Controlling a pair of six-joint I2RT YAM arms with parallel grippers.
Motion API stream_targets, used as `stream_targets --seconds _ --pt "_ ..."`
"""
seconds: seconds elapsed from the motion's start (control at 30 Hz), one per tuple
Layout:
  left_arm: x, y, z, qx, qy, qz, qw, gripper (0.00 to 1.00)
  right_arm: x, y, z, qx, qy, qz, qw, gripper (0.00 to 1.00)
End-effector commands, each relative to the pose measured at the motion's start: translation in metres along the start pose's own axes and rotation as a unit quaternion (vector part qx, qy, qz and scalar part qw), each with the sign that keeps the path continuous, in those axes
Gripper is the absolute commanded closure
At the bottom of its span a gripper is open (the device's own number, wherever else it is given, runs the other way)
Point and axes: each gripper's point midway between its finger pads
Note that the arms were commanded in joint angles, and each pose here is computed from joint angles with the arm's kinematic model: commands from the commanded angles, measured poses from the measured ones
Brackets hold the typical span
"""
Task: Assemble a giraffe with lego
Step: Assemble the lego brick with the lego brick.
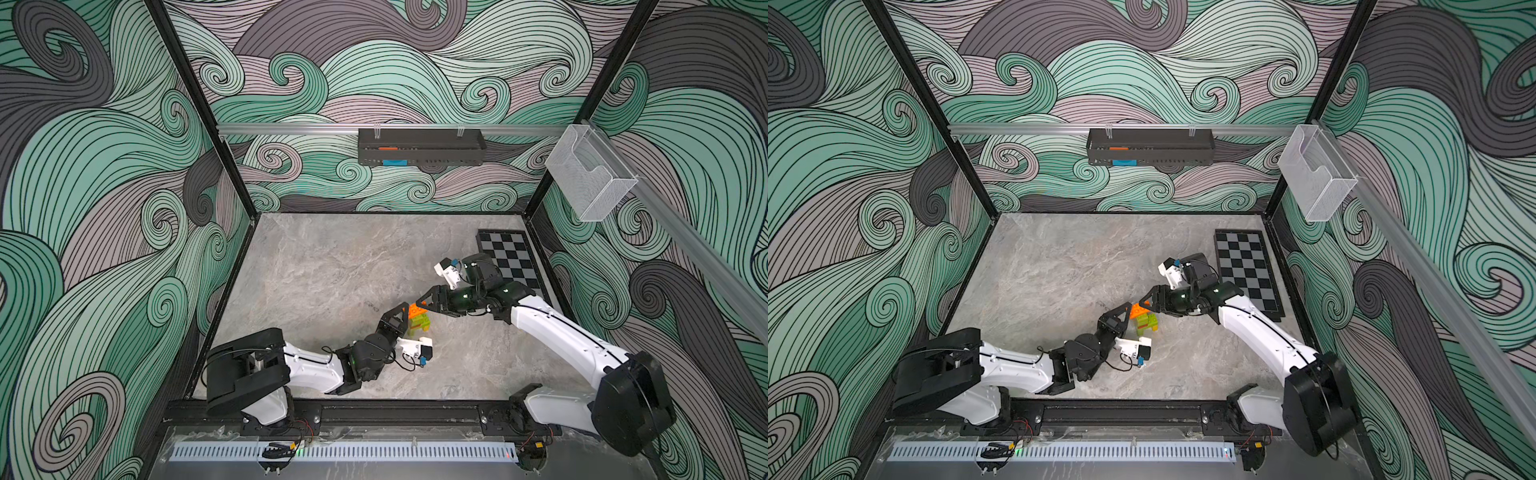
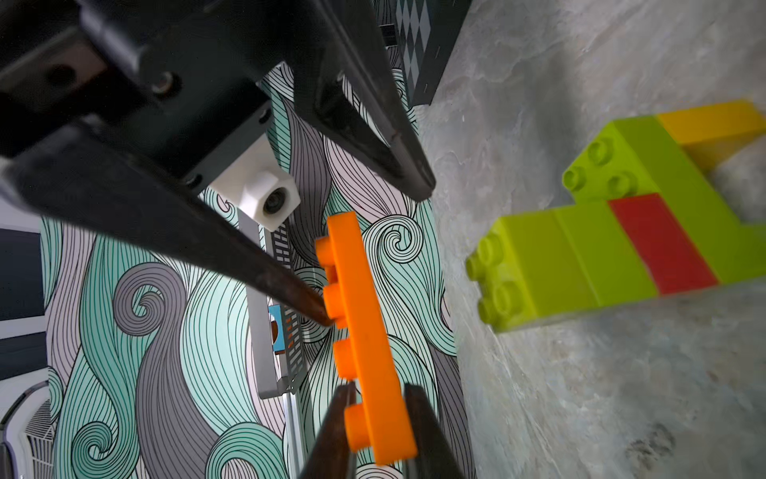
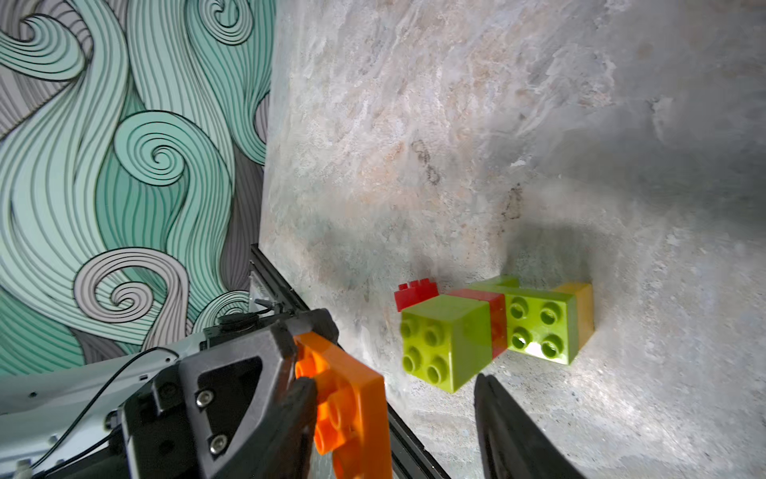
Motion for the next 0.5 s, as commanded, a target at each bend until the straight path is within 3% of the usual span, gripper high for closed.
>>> stream_targets --seconds 0.0,0.2,0.47 --pt "0.010 -0.012 -0.009 0.006 0.006 0.021 1.000 1.00 -0.001 0.002 0.000 -0.006 0.000 -0.007 1.000 0.38" --pt "0.011 -0.027 -0.011 0.023 -0.005 0.013 1.000 1.00 0.003 -0.009 0.008 0.000 0.007 0.004 1.000 0.43" --pt "0.000 -0.007 0.006 0.001 -0.017 -0.010 1.000 1.00 0.004 -0.014 0.013 0.005 0.013 0.006 1.000 0.45"
Point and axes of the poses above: each gripper's point midway between its finger pads, its own z axis out along the fingers, its own y axis along the line the jaws close on, x = y × z, and after that the axes turned 12 degrees about z, right-handed
